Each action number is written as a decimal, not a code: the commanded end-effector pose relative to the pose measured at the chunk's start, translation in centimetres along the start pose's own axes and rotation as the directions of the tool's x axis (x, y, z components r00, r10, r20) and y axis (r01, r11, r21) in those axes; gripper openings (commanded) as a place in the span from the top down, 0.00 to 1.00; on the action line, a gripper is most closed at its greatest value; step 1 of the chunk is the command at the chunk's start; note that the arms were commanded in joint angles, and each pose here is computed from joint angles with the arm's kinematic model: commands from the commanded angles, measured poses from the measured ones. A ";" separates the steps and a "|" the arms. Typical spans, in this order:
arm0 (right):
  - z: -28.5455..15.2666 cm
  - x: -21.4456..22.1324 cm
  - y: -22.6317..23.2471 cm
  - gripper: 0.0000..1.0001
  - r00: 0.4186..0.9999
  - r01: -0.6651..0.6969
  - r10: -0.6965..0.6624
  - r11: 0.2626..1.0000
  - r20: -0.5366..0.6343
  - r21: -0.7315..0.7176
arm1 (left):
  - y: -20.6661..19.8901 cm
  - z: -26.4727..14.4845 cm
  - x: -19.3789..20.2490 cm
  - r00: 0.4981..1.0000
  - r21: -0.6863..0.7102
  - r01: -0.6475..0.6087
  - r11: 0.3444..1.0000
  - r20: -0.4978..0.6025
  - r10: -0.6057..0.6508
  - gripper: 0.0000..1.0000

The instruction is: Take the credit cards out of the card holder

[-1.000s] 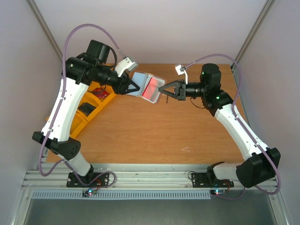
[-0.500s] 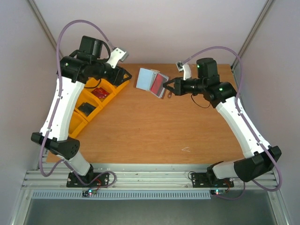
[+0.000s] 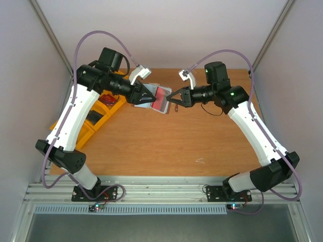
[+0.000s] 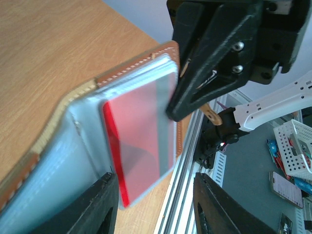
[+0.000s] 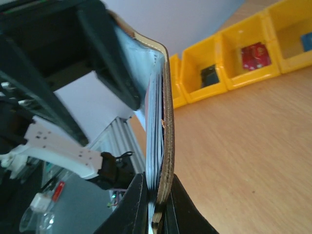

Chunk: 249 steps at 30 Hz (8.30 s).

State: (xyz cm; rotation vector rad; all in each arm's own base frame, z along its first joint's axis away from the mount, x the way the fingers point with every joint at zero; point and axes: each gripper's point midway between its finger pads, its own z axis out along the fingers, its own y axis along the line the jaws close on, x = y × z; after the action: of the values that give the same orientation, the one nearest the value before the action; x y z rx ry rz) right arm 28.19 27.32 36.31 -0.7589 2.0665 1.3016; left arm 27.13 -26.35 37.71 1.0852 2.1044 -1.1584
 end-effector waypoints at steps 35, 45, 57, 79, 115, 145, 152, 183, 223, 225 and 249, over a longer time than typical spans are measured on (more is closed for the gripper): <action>2.0 -4.6 -0.5 0.99 0.991 0.056 -0.062 0.997 0.118 0.056 | -6.8 -0.8 -3.8 0.993 0.328 -0.049 0.943 0.120 0.010 0.76; 3.0 -5.2 -4.2 0.99 0.989 -0.047 0.013 0.971 0.145 0.235 | -5.3 -0.1 -4.1 0.993 0.258 -0.033 0.966 0.116 0.003 0.77; 4.8 -4.7 -0.4 0.99 0.996 -0.028 0.033 0.998 0.086 -0.063 | -5.0 -2.1 -6.6 0.975 0.414 0.078 0.907 0.156 -0.155 0.74; 2.8 -3.3 0.9 0.85 0.997 0.003 0.013 0.979 0.075 -0.205 | -2.2 -2.1 -3.7 0.981 0.287 0.071 0.955 0.152 -0.119 1.00; 0.8 -3.2 2.7 0.99 0.997 0.050 -0.026 0.945 0.078 -0.322 | 1.6 -0.7 -1.8 0.987 0.141 0.073 0.987 0.129 -0.091 0.81; 0.3 -1.6 2.7 0.99 1.000 0.009 -0.002 0.945 0.021 -0.326 | 1.3 -3.1 -2.5 0.978 0.164 0.078 0.983 0.181 -0.107 1.00; 0.1 -1.8 3.1 0.99 0.999 0.028 -0.020 0.944 0.027 -0.329 | 1.9 -3.0 -2.5 0.974 0.148 0.110 0.983 0.181 -0.137 0.88; -0.3 -2.5 3.7 0.99 0.999 0.046 -0.039 0.942 0.030 -0.333 | 2.9 -2.3 -1.8 0.971 0.148 0.152 0.977 0.164 -0.176 0.97; 7.0 14.1 -14.9 0.99 0.687 -0.605 0.604 0.783 -0.404 0.142 | 17.8 -7.2 5.2 0.886 -0.593 0.462 0.660 0.273 -0.374 1.00; 7.2 15.5 -16.3 0.96 0.653 -0.604 0.632 0.767 -0.418 0.217 | 17.9 -7.1 5.5 0.881 -0.593 0.470 0.653 0.277 -0.383 1.00; 3.2 1.6 0.5 0.40 0.958 0.122 -0.136 0.990 -0.251 -0.071 | 2.2 -2.1 3.7 0.993 0.029 0.112 0.993 0.039 -0.113 1.00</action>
State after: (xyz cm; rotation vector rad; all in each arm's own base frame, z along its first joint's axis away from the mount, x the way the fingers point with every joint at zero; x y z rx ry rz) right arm 31.19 27.10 30.94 -0.8650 2.3415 1.0191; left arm 31.62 -20.13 31.27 0.6584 2.3524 -1.0792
